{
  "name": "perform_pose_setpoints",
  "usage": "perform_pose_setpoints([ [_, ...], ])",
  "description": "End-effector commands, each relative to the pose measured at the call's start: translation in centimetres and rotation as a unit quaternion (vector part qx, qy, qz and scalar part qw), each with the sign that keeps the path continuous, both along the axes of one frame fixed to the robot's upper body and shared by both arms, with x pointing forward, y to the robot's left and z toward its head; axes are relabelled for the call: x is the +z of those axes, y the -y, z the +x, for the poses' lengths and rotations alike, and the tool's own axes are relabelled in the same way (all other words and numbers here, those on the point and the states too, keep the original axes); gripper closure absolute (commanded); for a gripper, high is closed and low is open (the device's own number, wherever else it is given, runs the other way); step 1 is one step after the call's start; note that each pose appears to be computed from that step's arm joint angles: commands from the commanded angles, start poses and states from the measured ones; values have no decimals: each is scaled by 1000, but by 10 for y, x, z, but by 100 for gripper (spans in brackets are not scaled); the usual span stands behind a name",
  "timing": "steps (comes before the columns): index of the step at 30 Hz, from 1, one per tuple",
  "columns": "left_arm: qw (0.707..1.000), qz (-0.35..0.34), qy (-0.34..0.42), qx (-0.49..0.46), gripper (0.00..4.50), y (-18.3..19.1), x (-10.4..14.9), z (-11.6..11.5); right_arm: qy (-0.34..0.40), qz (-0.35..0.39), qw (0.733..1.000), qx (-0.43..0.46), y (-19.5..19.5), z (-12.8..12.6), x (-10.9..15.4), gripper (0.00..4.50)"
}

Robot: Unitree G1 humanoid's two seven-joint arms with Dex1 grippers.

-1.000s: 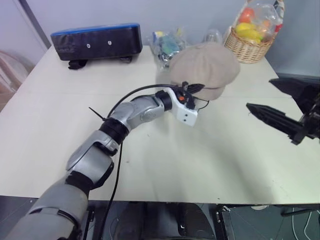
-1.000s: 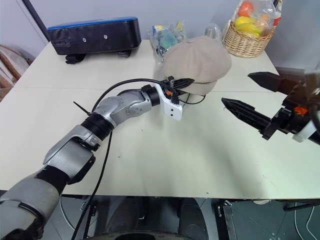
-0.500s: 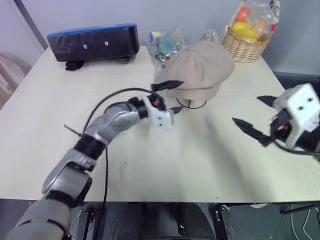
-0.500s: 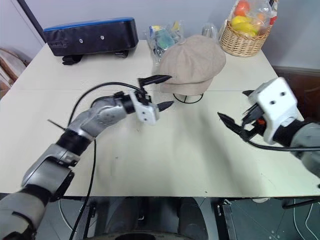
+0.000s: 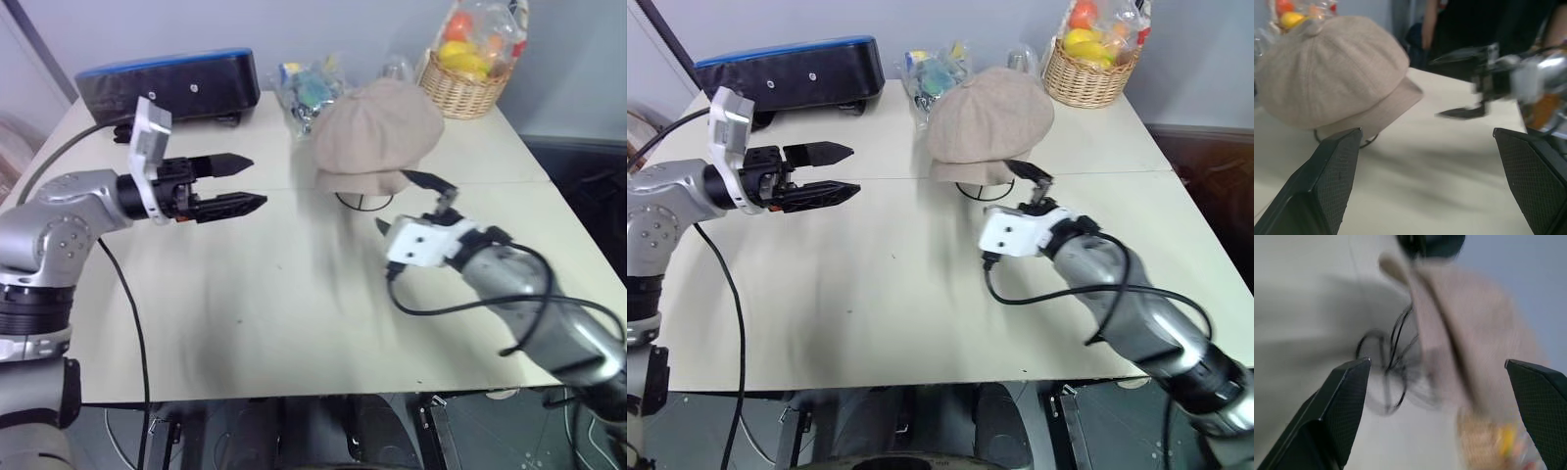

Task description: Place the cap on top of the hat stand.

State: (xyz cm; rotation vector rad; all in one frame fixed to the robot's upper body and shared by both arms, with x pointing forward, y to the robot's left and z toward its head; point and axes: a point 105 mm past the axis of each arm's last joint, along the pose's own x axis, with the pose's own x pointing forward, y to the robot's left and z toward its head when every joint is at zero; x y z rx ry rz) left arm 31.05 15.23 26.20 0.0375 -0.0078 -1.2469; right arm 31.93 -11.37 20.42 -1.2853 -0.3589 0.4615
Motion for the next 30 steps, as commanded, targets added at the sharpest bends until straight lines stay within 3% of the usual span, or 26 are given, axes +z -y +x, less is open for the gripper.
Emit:
perform_pose_setpoints([
  [1,1000,-20,21,0,2,-1,20,-2,42,-43,998,10,-13,13,0,0],
  [10,999,-16,37,16,2,-1,24,2,74,-47,996,-23,-19,50,-3,0],
  [13,999,-16,45,23,0,-2,27,5,78,-34,996,-29,-15,51,2,88],
  [19,998,-7,53,28,0,-3,24,9,99,20,995,-23,-13,44,20,388],
  [22,998,-8,55,28,0,-2,25,10,110,40,993,-21,-8,39,28,388],
  [25,998,-5,60,26,0,-1,26,12,115,107,987,-10,-2,32,41,388],
  [30,998,-6,64,23,0,-1,30,14,112,152,982,22,3,26,42,388],
])
